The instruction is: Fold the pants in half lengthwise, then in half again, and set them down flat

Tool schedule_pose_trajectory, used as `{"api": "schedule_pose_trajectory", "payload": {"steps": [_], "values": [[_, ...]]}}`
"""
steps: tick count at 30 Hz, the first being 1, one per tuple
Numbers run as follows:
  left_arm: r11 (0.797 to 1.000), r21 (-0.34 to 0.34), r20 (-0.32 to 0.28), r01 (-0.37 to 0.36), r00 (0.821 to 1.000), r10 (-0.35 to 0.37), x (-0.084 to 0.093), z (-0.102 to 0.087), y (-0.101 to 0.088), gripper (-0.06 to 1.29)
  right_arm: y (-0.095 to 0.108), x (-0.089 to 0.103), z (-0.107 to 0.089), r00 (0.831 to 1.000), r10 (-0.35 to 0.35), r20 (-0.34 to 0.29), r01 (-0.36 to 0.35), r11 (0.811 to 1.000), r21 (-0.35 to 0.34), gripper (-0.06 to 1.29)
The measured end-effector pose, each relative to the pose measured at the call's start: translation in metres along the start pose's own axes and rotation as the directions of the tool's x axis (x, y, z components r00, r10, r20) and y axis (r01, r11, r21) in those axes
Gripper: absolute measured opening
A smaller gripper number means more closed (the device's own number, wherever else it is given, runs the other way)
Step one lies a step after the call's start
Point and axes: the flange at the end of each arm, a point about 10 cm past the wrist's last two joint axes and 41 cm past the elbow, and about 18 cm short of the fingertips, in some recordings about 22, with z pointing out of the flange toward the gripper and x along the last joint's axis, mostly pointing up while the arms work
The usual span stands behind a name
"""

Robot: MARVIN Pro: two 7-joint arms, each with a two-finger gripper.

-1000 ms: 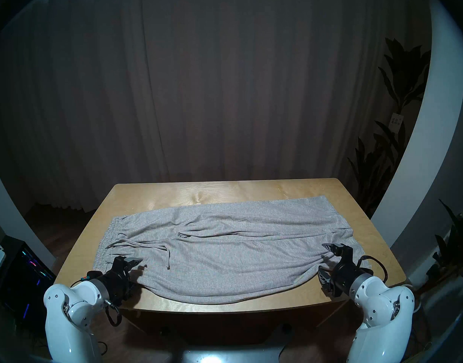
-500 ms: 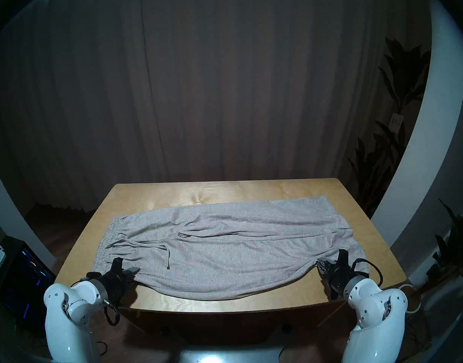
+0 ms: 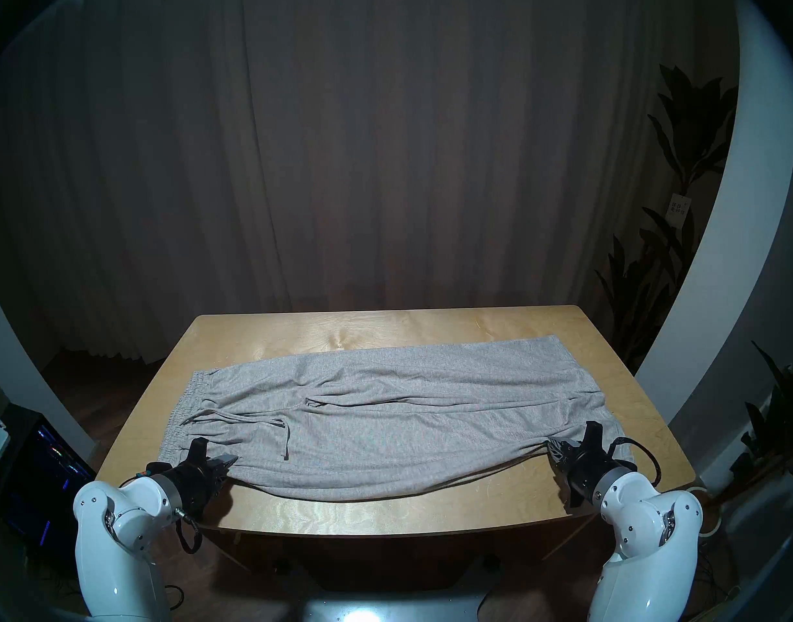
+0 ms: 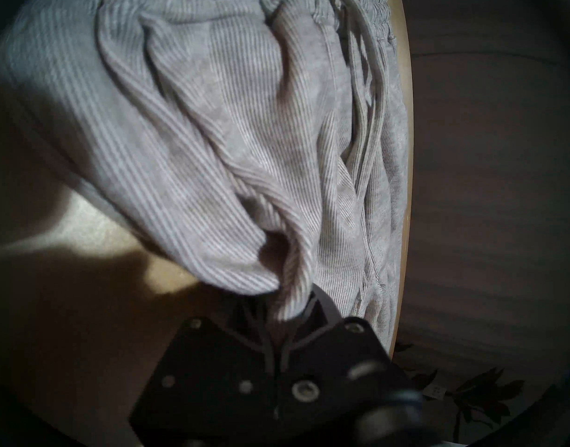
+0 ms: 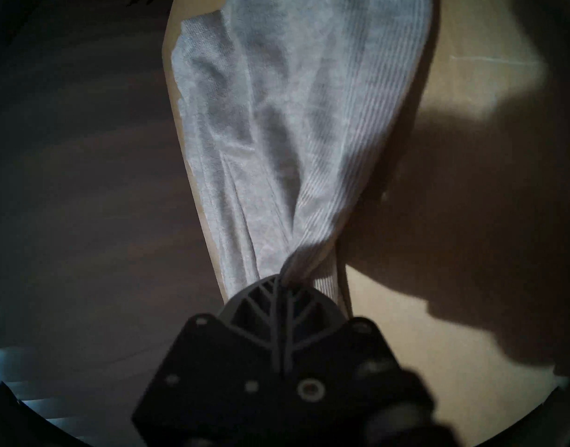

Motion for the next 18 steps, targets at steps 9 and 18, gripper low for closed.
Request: {"api": "schedule_pose_trajectory", "payload": {"steps": [9,18], "values": [[1.000,-0.008,-0.009,0.013,1.000,-0.013,0.004,-0.003,0.001,-0.02,-0.021,-0.002,-0.001,0.999,-0.025,0.024,0.023,0.999,0.044,-0.03],[0.999,-0.044,-0.030,-0.010,1.000,0.008,0.013,-0.005,0.017,-0.02,-0.035,-0.006,0.008,0.998,-0.049,0.048,0.045,0.996,0.080,-0.03]]}}
